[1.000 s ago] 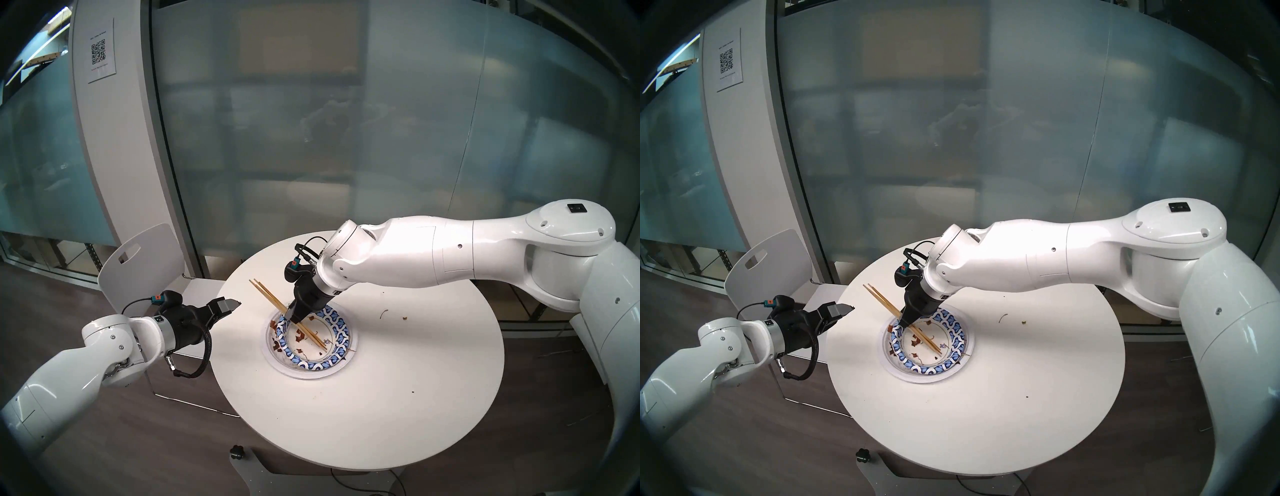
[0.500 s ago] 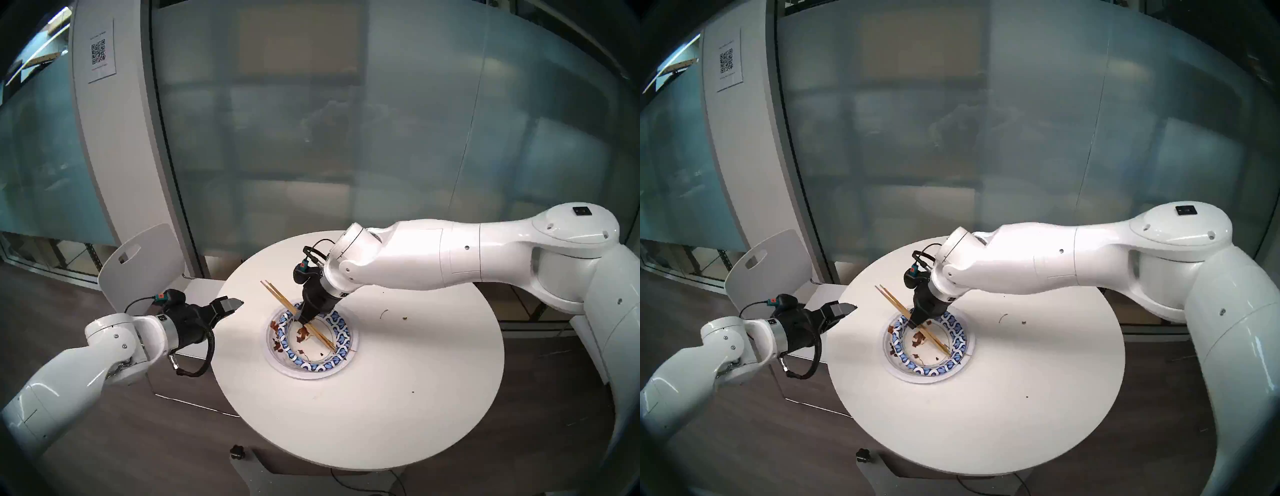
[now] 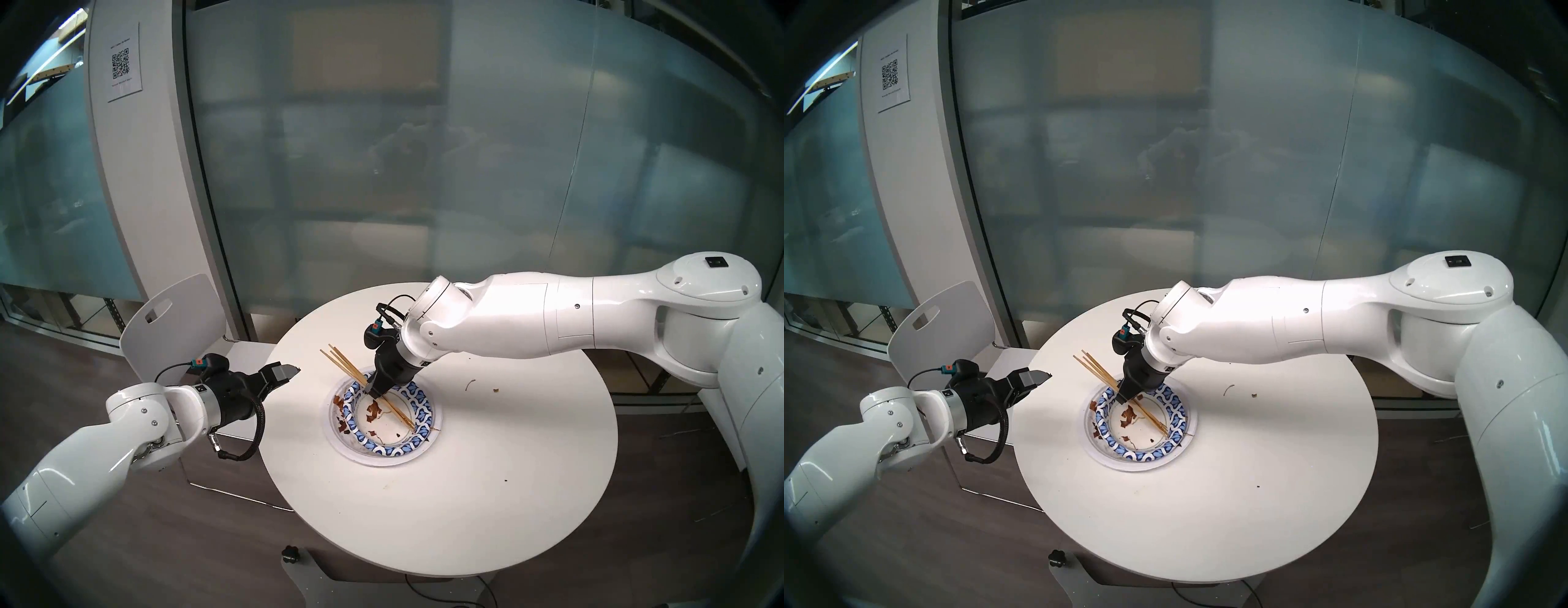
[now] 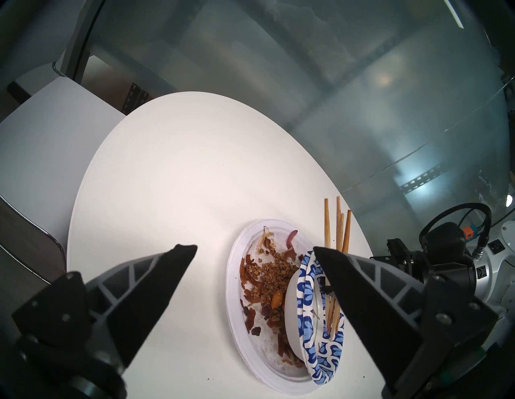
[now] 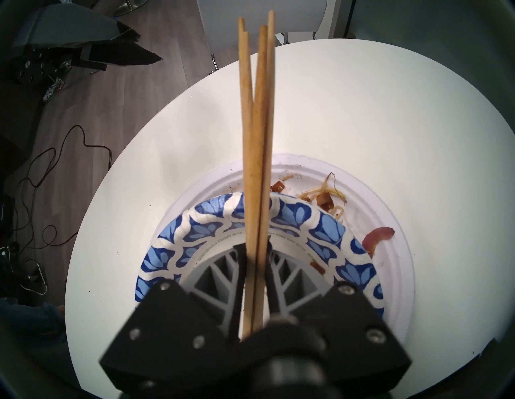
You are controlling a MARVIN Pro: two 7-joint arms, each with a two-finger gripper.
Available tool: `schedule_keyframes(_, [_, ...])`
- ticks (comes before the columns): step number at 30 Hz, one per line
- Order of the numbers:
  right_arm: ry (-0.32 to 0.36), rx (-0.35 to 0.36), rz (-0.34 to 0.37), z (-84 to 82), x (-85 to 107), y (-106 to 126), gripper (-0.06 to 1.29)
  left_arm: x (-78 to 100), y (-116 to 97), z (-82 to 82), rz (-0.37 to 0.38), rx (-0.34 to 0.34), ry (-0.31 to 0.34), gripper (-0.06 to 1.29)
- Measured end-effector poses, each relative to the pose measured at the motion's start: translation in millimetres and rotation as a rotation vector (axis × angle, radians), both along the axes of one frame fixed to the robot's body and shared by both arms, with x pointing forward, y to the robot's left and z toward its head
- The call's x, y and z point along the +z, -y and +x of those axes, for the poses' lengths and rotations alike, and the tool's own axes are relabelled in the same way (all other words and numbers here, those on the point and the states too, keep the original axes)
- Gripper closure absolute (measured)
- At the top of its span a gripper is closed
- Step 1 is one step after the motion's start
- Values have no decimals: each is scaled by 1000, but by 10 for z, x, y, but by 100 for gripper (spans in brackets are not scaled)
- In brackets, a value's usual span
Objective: Stack the plates into one stack
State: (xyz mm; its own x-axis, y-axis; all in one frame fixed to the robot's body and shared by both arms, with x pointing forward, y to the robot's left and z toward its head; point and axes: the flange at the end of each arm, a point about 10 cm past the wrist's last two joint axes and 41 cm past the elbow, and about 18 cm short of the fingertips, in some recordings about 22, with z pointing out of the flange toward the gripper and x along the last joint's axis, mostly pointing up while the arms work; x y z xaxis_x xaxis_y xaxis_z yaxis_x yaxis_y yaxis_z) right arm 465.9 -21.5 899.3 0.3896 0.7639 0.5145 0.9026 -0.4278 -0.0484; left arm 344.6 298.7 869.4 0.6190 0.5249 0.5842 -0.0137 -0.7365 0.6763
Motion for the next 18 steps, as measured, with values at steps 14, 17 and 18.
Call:
schedule_keyframes(14, [2,-7,-2,-12,0,22,91,-2,12,-3,-3,-1,-3,4])
schedule_keyframes(17, [2,-9,-2,-5,0,25,87,0,10,-3,-3,0,-3,4])
schedule_keyframes(18, [3,-11,-2,-1,0,26,87,1,9,-2,-4,0,-3,4])
